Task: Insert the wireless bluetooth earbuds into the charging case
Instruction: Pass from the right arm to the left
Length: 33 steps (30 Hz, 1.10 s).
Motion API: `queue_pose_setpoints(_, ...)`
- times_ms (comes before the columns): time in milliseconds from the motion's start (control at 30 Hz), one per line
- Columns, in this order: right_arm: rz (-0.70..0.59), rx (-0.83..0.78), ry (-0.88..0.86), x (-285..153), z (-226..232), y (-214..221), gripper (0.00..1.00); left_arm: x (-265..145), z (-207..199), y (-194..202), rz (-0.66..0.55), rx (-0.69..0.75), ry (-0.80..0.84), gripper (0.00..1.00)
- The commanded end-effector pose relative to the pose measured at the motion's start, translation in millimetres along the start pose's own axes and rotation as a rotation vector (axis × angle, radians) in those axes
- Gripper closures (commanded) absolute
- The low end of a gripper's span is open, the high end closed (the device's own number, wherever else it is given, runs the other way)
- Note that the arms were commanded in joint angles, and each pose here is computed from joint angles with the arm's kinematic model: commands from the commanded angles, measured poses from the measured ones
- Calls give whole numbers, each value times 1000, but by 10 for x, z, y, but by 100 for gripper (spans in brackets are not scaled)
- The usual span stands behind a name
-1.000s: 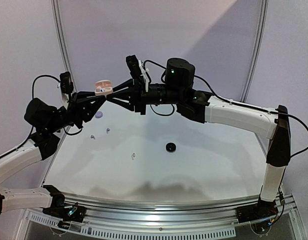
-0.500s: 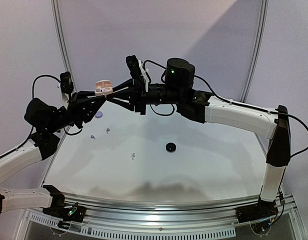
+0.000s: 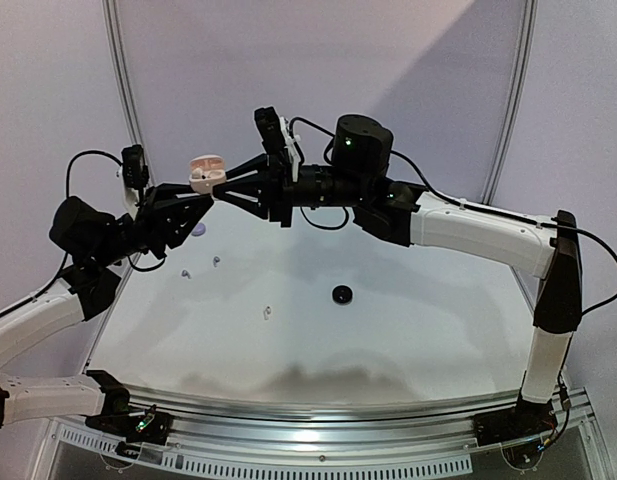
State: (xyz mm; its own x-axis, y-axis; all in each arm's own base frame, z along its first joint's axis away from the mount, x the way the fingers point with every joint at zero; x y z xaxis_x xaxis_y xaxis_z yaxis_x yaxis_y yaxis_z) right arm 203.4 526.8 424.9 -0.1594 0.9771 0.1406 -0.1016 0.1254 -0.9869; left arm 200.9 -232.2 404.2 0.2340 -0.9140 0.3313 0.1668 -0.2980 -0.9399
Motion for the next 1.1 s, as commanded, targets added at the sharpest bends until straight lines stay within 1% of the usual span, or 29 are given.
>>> queue_pose_setpoints(0, -4, 0, 10, 19, -26, -12, 100, 13, -51, -40, -14, 4, 21, 71)
queue_pose_setpoints(267, 7, 0, 19, 18, -51, 24, 100, 32, -49, -102, -28, 10, 26, 70)
queue_pose_setpoints(800, 34, 7, 32, 22, -84, 110, 100, 51, -58, -142, -30, 17, 38, 71)
queue_pose_setpoints(867, 32, 4, 31, 21, -82, 103, 100, 52, -59, -138, -28, 17, 39, 75)
queue_pose_setpoints(967, 29, 4, 33, 20, -84, 96, 100, 52, -58, -138, -28, 17, 39, 84)
queue_pose_setpoints(1067, 27, 1, 33, 21, -82, 85, 100, 52, -72, -135, -27, 18, 48, 90)
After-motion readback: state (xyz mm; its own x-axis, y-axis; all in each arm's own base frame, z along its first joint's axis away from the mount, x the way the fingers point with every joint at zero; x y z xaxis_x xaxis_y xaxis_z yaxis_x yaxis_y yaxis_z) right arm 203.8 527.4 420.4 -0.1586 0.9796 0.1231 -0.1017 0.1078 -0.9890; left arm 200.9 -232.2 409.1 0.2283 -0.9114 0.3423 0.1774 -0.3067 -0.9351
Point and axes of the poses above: each gripper's point midway between its finger pads, its own x axis out along the fingers, its own z axis along the line the jaws close on, y = z × x, the point moved 1 cm from there along -x, back along the fingers, and after that the axes turned 8 degrees about x, right-handed, at the moved point
